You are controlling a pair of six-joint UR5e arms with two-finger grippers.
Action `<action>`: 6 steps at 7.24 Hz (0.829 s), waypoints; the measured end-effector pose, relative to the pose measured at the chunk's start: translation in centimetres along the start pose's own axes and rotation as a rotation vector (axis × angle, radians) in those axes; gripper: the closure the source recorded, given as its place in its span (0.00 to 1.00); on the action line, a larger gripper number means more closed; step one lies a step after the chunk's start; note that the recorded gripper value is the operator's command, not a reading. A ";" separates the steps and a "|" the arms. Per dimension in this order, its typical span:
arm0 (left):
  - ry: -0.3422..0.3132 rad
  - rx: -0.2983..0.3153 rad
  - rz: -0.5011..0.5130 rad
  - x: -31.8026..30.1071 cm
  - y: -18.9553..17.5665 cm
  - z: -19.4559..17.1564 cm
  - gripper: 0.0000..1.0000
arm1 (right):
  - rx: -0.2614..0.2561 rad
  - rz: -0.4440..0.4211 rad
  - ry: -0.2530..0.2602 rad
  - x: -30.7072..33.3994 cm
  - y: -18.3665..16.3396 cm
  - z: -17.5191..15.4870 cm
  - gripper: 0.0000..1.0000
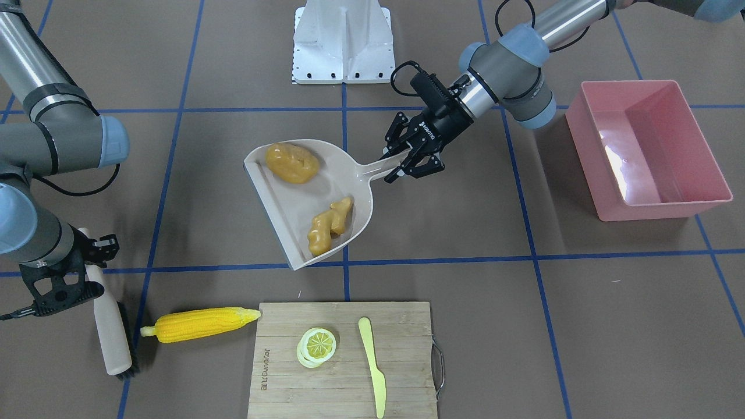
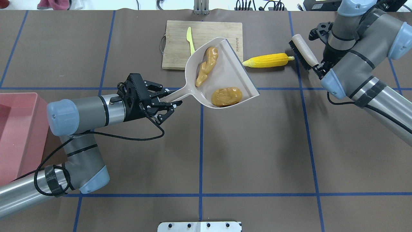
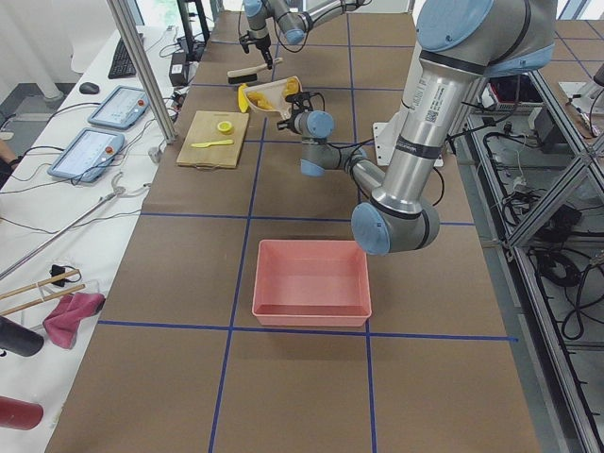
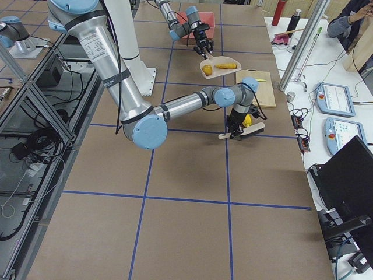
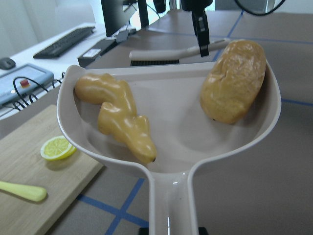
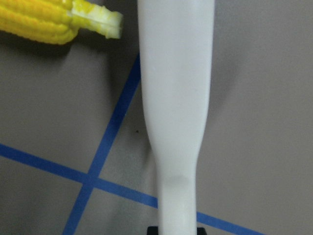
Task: Sweep and dump trash into bin
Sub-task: 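Raise the dustpan with the left gripper while the right moves the brush toward the corn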
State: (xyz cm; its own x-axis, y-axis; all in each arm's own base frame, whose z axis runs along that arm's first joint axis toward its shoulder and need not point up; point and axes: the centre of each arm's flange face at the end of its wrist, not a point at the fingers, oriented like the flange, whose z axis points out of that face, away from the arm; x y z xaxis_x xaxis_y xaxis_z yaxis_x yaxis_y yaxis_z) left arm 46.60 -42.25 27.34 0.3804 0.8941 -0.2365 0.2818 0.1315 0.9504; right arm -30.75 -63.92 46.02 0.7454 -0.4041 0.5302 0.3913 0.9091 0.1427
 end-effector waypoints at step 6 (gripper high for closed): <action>0.009 0.044 -0.022 0.3 1.1 0.0 1.00 | 0.013 0.001 -0.022 -3.5 -0.8 -0.6 1.00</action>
State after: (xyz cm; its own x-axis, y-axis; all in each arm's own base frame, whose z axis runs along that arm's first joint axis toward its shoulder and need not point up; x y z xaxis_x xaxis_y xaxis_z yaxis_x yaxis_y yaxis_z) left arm 47.03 -41.81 28.30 0.3662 0.8948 -0.2554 0.3287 0.1324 0.9351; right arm -33.37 -63.26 43.52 0.7337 -0.4012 0.5484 0.3837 0.9107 0.1529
